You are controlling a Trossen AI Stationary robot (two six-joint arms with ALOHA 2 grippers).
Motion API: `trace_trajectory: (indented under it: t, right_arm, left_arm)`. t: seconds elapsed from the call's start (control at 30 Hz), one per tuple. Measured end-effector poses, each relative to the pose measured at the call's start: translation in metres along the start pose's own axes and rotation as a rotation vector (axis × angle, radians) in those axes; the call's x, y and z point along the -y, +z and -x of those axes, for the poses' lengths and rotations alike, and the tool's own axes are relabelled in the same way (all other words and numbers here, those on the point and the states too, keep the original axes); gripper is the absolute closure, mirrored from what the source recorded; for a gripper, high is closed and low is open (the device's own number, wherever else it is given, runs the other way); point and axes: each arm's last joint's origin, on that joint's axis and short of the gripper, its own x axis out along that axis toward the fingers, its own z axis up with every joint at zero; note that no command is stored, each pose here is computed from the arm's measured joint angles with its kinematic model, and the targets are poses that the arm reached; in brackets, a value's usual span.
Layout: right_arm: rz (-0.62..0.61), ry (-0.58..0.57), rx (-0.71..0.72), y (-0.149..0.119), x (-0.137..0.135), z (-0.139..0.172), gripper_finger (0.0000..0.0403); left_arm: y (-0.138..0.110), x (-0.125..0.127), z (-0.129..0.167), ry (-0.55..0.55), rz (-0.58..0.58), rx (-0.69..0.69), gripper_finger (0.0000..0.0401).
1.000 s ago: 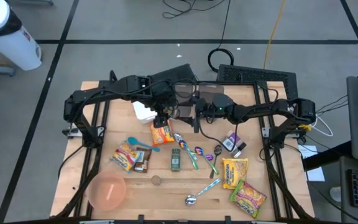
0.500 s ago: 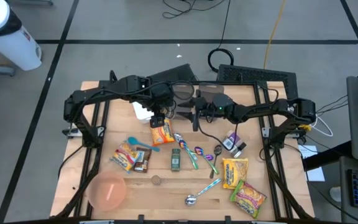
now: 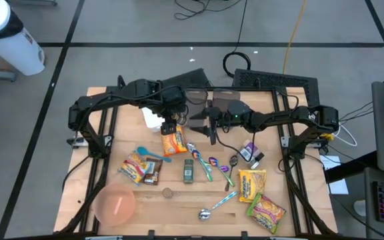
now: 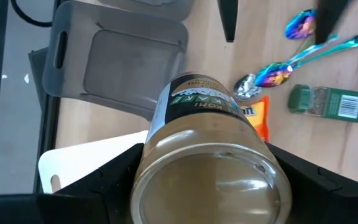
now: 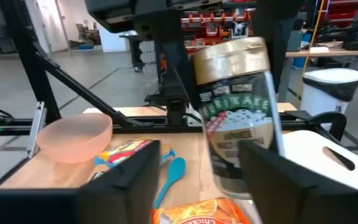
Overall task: Pick & Place Food Item
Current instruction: Put the gold seasoning bottle into the left black bin
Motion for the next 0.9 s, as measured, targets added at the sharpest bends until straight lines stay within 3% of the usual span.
trace_trajectory:
  t: [0.17, 0.33, 0.6, 0.9]
  right_arm:
    - [0.007, -0.051, 0.012, 0.001, 0.000, 0.000, 0.0094]
    - [0.005, -0.052, 0.009, 0.001, 0.000, 0.000, 0.0050]
    - [0.027, -0.110, -0.012, -0.001, 0.003, 0.000, 0.0040]
    - [0.007, -0.112, -0.086, -0.009, 0.004, 0.000, 0.0043]
  left_arm:
    - [0.002, -0.001, 0.000, 0.003, -0.003, 0.019, 0.0122]
    - [0.006, -0.001, 0.000, -0.024, -0.006, 0.067, 0.0122]
    - [0.013, 0.004, -0.002, -0.091, -0.013, 0.118, 0.0122]
    - [0.020, 0.009, -0.022, -0.087, -0.051, 0.083, 0.0122]
